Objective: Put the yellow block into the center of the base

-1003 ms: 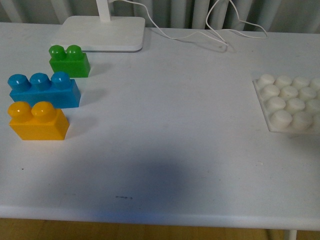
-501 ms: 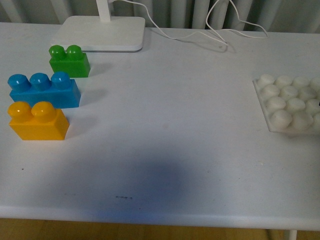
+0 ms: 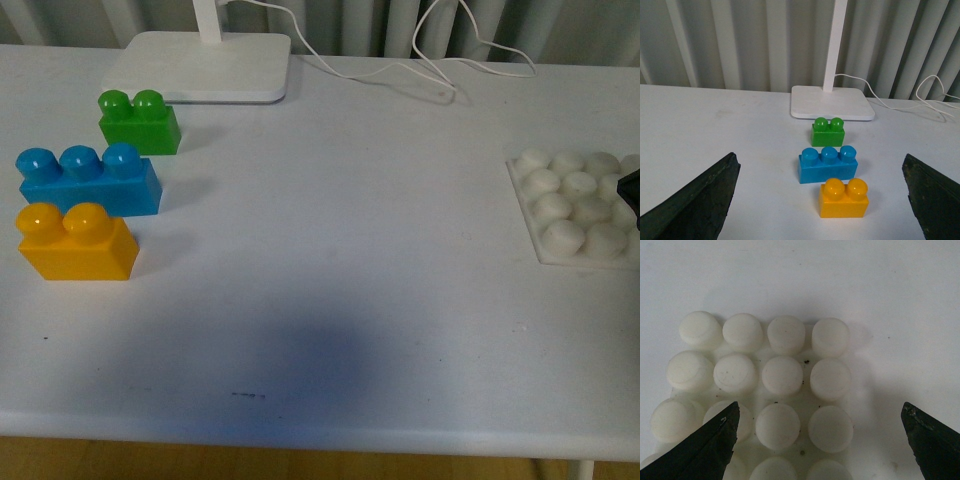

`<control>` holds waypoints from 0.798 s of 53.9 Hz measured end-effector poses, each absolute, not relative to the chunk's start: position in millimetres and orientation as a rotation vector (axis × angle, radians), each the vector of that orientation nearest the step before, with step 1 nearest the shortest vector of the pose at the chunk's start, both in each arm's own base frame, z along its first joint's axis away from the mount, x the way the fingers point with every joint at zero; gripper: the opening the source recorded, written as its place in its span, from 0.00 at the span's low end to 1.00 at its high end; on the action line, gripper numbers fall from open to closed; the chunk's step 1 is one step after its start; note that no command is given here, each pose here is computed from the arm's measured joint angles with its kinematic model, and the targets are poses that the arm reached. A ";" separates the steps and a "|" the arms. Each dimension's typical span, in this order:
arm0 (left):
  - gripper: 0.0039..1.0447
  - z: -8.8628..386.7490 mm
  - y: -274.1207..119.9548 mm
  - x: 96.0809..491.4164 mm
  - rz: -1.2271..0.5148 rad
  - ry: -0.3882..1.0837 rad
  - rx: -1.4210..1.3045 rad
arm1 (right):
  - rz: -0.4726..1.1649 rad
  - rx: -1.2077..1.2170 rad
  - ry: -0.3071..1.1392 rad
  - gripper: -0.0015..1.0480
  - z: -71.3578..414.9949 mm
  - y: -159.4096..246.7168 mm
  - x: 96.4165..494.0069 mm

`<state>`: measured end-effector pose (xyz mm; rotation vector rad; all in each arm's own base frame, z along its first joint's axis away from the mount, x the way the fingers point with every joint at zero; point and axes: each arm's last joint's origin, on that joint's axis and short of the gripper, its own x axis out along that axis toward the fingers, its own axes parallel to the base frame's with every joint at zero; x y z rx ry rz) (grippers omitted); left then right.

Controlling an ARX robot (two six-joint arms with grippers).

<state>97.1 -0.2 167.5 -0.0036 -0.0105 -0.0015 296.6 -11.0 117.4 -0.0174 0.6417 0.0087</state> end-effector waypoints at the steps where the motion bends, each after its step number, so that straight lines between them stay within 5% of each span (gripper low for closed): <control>1: 0.94 167.4 -0.2 97.1 -0.002 -0.010 -0.004 | 0.010 -0.021 0.643 0.91 117.0 -11.1 298.0; 43: 0.94 167.4 -0.2 97.1 -0.002 -0.010 -0.004 | 0.012 -0.034 0.683 0.91 98.2 2.4 302.0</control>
